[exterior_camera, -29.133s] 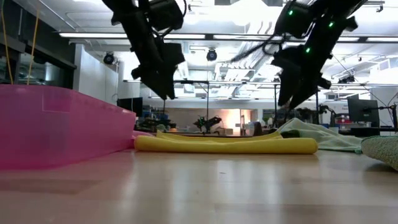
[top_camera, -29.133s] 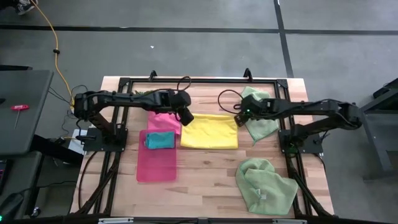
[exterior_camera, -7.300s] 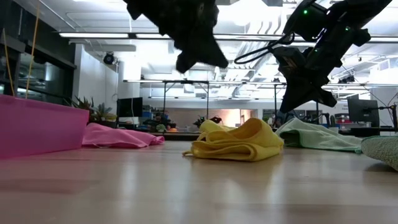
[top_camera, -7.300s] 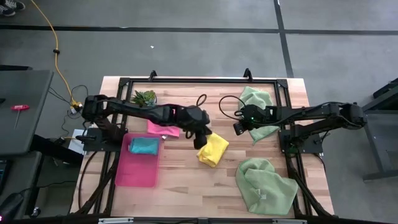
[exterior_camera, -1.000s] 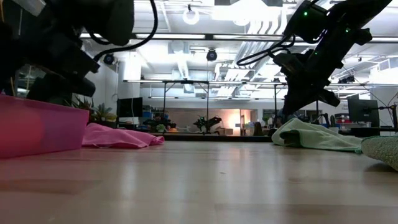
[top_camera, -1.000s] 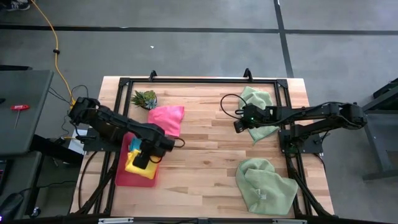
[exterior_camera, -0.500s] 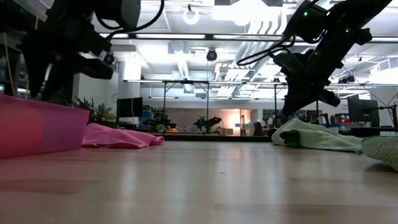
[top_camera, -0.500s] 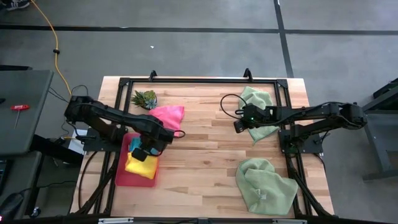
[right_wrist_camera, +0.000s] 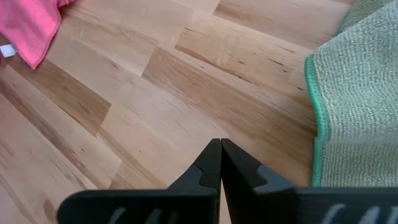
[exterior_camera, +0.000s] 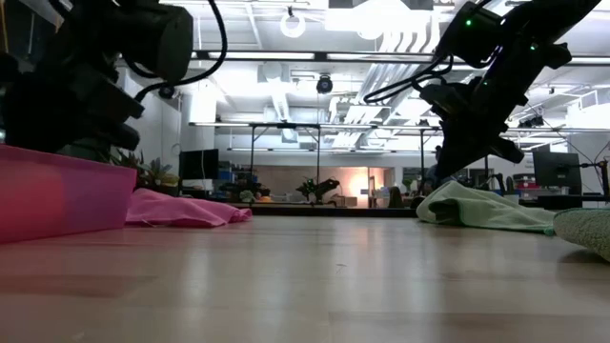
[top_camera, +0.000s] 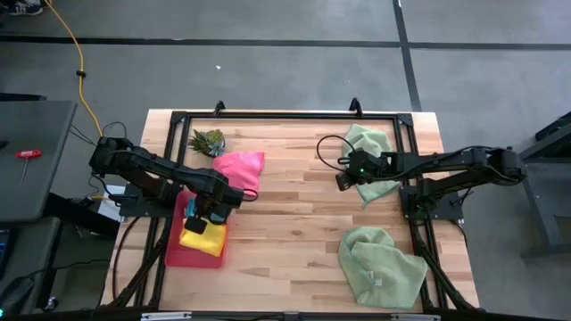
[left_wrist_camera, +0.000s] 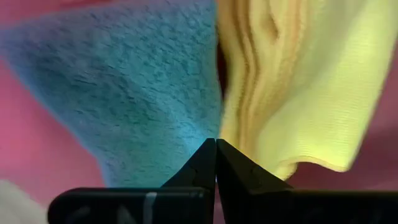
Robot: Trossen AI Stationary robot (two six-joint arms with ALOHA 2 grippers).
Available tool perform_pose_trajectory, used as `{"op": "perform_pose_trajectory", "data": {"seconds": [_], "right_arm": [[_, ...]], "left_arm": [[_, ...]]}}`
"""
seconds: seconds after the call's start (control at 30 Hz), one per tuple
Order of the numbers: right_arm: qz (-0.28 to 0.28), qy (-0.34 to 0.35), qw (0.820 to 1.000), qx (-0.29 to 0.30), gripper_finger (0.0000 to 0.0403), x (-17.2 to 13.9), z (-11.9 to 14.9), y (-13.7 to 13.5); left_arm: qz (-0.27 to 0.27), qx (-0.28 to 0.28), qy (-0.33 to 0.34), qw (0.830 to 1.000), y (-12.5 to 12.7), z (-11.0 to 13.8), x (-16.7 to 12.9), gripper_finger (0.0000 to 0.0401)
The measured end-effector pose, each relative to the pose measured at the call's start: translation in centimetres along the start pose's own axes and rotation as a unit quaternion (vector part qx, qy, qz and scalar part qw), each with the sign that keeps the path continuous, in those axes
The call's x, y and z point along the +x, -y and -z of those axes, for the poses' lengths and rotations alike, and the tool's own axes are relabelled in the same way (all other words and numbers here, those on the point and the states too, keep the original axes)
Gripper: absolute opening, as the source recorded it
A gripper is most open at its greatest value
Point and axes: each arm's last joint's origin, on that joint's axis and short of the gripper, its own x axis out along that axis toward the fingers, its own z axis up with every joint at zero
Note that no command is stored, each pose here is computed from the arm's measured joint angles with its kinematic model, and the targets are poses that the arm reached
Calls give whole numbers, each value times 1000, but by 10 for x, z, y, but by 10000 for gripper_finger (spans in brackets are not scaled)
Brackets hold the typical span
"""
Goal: Fold microfiber towels
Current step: Put the yellow microfiber towel into the red bin
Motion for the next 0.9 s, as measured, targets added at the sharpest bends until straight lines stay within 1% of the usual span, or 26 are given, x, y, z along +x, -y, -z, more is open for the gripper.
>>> {"op": "perform_pose_trajectory", "data": {"seconds": [0.23, 0.3, 0.47, 0.63, 0.67, 0.73, 0.9], "right_arm": [[1, 0, 1000, -1, 2, 0, 0, 0], [1, 0, 1000, -5, 2, 0, 0, 0], [5, 5, 1000, -8, 2, 0, 0, 0], [5, 5, 1000, -8, 2, 0, 0, 0], [5, 5, 1000, -8, 2, 0, 0, 0], [5, 5, 1000, -8, 2, 0, 0, 0], [9, 10, 1000, -8, 2, 0, -1, 1]], "left_arm": [[3, -13, -17, 1000, 6, 3, 4, 0], [12, -15, -19, 1000, 8, 3, 5, 0], [54, -27, -25, 998, 14, 4, 7, 0], [58, -38, -55, 996, 20, 11, 20, 0], [56, -37, -62, 996, 20, 13, 23, 0], [35, -41, -68, 996, 20, 14, 25, 0], [-23, -47, -45, 998, 17, 8, 21, 0]]}}
